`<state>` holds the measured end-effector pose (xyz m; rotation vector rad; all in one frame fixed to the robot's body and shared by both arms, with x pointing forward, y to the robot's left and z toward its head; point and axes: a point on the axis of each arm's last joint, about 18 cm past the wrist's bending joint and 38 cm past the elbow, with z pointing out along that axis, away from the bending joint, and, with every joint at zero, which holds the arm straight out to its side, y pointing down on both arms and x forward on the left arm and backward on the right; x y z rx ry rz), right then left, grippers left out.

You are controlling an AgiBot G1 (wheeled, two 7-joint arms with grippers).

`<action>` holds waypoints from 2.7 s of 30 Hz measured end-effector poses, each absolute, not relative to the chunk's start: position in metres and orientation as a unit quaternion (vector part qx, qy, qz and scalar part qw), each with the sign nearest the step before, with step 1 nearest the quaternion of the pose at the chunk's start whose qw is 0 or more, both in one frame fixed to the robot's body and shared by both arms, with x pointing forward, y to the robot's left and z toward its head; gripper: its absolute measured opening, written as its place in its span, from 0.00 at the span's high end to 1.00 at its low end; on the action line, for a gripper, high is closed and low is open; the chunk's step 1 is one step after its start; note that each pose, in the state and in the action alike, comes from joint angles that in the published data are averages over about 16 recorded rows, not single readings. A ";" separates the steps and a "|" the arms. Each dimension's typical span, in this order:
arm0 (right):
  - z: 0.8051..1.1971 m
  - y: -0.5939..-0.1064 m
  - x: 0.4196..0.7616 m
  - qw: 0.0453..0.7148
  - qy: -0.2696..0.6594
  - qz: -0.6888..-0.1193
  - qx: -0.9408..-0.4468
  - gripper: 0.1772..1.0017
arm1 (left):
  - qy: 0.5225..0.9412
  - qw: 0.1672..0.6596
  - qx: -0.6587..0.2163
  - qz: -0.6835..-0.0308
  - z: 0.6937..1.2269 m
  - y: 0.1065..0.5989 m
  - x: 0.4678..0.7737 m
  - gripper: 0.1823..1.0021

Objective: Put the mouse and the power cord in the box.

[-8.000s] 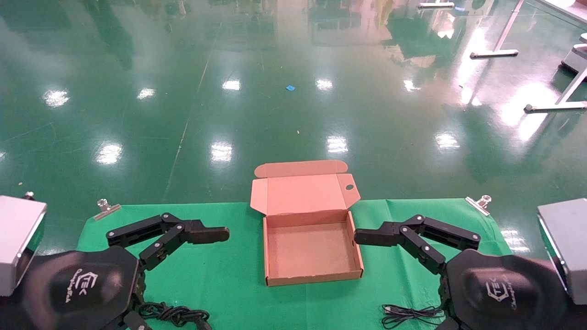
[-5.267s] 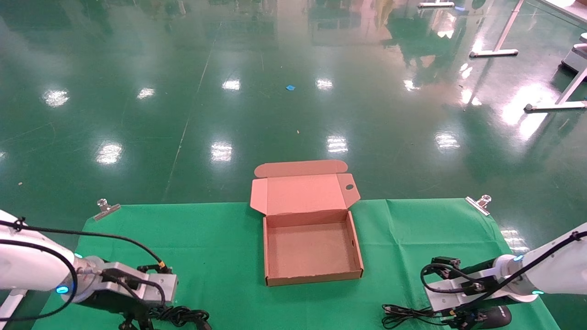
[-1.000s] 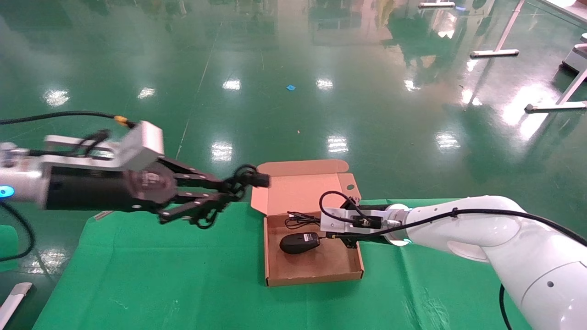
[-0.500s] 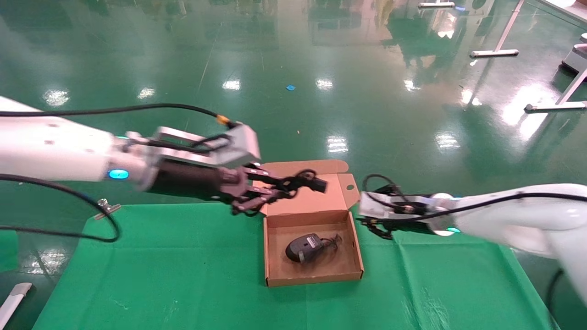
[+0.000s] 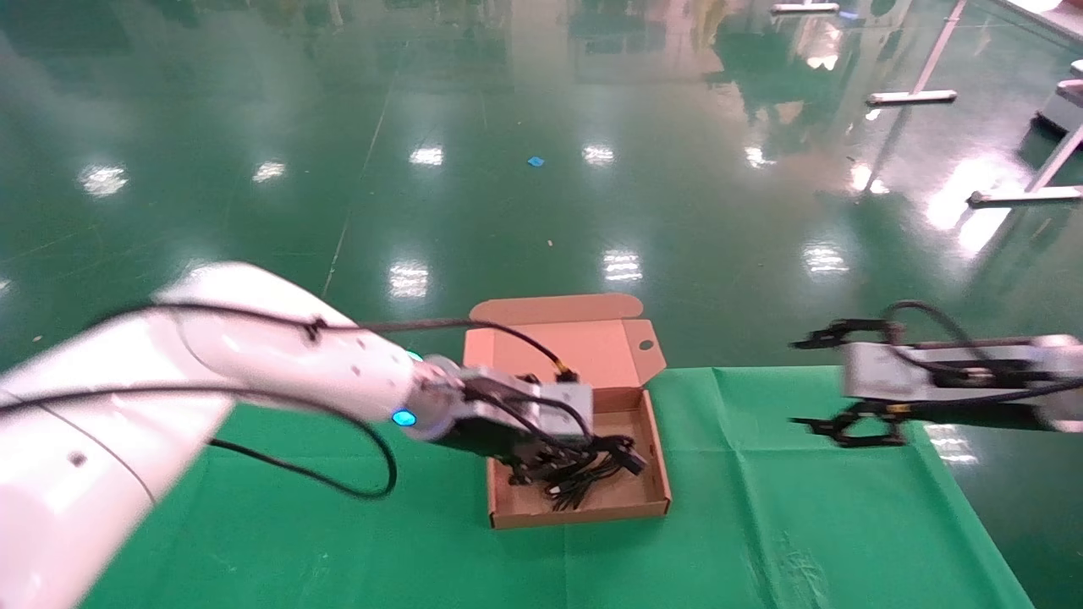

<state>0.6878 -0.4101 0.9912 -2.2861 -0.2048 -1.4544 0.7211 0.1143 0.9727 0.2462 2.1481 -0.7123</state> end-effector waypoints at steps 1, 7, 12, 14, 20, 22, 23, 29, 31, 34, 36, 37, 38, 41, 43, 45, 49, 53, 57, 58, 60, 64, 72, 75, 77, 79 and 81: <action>0.992 -0.416 0.683 0.209 -0.074 -0.521 -0.824 0.34 | 0.856 0.423 0.095 -0.283 0.967 0.112 0.724 0.86; 0.995 -0.443 0.663 0.200 -0.066 -0.510 -0.834 0.19 | 0.845 0.444 0.064 -0.291 0.943 0.105 0.736 0.86; 0.994 -0.452 0.655 0.200 -0.059 -0.501 -0.840 0.10 | 0.835 0.458 0.037 -0.304 0.935 0.103 0.743 0.86; 0.994 -0.454 0.653 0.200 -0.058 -0.499 -0.841 0.08 | 0.833 0.460 0.031 -0.306 0.933 0.103 0.744 0.86; 0.994 -0.455 0.651 0.201 -0.057 -0.497 -0.842 0.02 | 0.832 0.463 0.027 -0.305 0.931 0.103 0.746 0.84; 0.995 -0.454 0.652 0.201 -0.057 -0.498 -0.842 0.01 | 0.832 0.461 0.027 -0.307 0.932 0.103 0.745 0.83; 0.995 -0.453 0.652 0.202 -0.058 -0.498 -0.841 0.01 | 0.832 0.460 0.026 -0.308 0.932 0.104 0.745 0.82; 0.994 -0.446 0.654 0.218 -0.057 -0.499 -0.837 0.00 | 0.833 0.443 0.017 -0.330 0.929 0.109 0.739 0.75; 0.993 -0.442 0.654 0.229 -0.057 -0.499 -0.834 0.00 | 0.834 0.434 0.012 -0.341 0.928 0.112 0.736 0.72; 0.992 -0.435 0.654 0.250 -0.056 -0.498 -0.828 0.00 | 0.833 0.418 0.003 -0.363 0.924 0.118 0.731 0.65; 0.991 -0.429 0.653 0.267 -0.055 -0.497 -0.824 0.00 | 0.832 0.405 -0.004 -0.380 0.923 0.123 0.726 0.62; 0.991 -0.426 0.652 0.277 -0.054 -0.496 -0.821 0.00 | 0.831 0.399 -0.007 -0.388 0.922 0.126 0.723 0.59; 0.991 -0.423 0.652 0.287 -0.054 -0.495 -0.818 0.00 | 0.829 0.392 -0.010 -0.398 0.921 0.129 0.720 0.56; 0.990 -0.413 0.649 0.317 -0.053 -0.491 -0.810 0.00 | 0.825 0.373 -0.019 -0.425 0.920 0.138 0.711 0.48; 0.990 -0.407 0.646 0.336 -0.052 -0.487 -0.804 0.00 | 0.821 0.361 -0.024 -0.442 0.920 0.144 0.705 0.43; 0.990 -0.401 0.643 0.356 -0.052 -0.483 -0.798 0.00 | 0.816 0.349 -0.028 -0.459 0.920 0.150 0.698 0.37; 0.990 -0.389 0.635 0.393 -0.052 -0.473 -0.787 0.00 | 0.806 0.328 -0.033 -0.492 0.923 0.163 0.684 0.27; 0.990 -0.378 0.626 0.430 -0.053 -0.460 -0.775 0.00 | 0.793 0.310 -0.034 -0.523 0.927 0.177 0.669 0.18; 0.990 -0.368 0.615 0.464 -0.055 -0.445 -0.764 0.00 | 0.781 0.295 -0.032 -0.550 0.932 0.192 0.653 0.11; 0.991 -0.365 0.612 0.472 -0.055 -0.441 -0.761 0.00 | 0.777 0.291 -0.031 -0.557 0.934 0.195 0.648 0.09; 0.991 -0.360 0.605 0.489 -0.057 -0.432 -0.756 0.00 | 0.771 0.285 -0.028 -0.569 0.937 0.203 0.640 0.07; 0.992 -0.351 0.592 0.520 -0.060 -0.413 -0.746 0.00 | 0.758 0.274 -0.020 -0.592 0.945 0.218 0.621 0.03; 0.993 -0.334 0.560 0.575 -0.070 -0.368 -0.727 0.00 | 0.734 0.259 0.007 -0.628 0.960 0.248 0.579 0.00; 0.993 -0.328 0.547 0.593 -0.074 -0.350 -0.722 0.00 | 0.726 0.255 0.021 -0.638 0.967 0.258 0.562 0.00; 0.994 -0.324 0.538 0.604 -0.078 -0.336 -0.718 0.00 | 0.721 0.253 0.031 -0.644 0.971 0.265 0.550 0.00; 0.994 -0.320 0.529 0.614 -0.081 -0.323 -0.715 0.00 | 0.717 0.251 0.041 -0.649 0.975 0.272 0.538 0.00; 0.994 -0.317 0.519 0.624 -0.085 -0.309 -0.712 0.00 | 0.714 0.249 0.052 -0.653 0.978 0.278 0.526 0.00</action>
